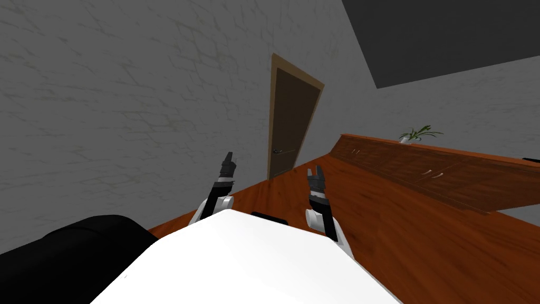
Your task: Pull the door open
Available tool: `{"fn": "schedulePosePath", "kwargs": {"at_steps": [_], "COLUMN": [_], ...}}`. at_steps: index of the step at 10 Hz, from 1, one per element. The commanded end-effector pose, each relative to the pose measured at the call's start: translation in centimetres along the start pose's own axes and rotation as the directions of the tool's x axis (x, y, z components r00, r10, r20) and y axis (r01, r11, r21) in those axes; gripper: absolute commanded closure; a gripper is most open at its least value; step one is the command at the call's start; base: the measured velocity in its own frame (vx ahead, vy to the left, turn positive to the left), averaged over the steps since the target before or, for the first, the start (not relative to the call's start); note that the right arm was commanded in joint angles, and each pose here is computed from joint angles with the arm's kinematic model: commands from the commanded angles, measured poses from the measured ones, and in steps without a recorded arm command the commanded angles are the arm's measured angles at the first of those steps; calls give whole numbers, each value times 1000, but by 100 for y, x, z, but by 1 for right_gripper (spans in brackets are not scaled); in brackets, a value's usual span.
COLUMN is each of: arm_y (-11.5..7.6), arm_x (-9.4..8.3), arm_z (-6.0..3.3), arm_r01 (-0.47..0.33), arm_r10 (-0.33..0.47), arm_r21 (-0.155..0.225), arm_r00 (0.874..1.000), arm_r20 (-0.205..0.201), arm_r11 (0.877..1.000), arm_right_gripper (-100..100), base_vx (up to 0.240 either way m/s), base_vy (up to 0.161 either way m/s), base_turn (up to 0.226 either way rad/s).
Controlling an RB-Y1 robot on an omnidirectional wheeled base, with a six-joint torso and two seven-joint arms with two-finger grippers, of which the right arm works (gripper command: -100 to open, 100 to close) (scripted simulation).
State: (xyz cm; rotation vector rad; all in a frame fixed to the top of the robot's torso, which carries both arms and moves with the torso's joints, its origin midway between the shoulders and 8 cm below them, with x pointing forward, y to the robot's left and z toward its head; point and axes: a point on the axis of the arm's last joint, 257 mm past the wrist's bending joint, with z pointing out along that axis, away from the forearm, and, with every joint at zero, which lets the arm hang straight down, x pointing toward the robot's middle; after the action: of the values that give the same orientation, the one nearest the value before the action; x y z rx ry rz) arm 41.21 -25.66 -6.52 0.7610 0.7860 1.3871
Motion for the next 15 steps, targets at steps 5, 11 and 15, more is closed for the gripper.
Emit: {"fn": "schedulePosePath", "kwargs": {"at_steps": [5,11,15], "arm_y": [-405,-957,-1276], "arm_x": [8,4,-14], "arm_z": [-18,-55,-86], "arm_r01": [-2,1,5], "arm_r10": [3,5,4], "arm_r21": [59,140,189], "arm_r00": [1000,999,999], "arm_r20": [-18,-40,-50], "arm_r11": [998,990,982], "arm_right_gripper": [-100,-100,-100], "base_vx": [62,70,62], "base_vy": [-30,-43,-41], "base_turn": [106,138,140]}}
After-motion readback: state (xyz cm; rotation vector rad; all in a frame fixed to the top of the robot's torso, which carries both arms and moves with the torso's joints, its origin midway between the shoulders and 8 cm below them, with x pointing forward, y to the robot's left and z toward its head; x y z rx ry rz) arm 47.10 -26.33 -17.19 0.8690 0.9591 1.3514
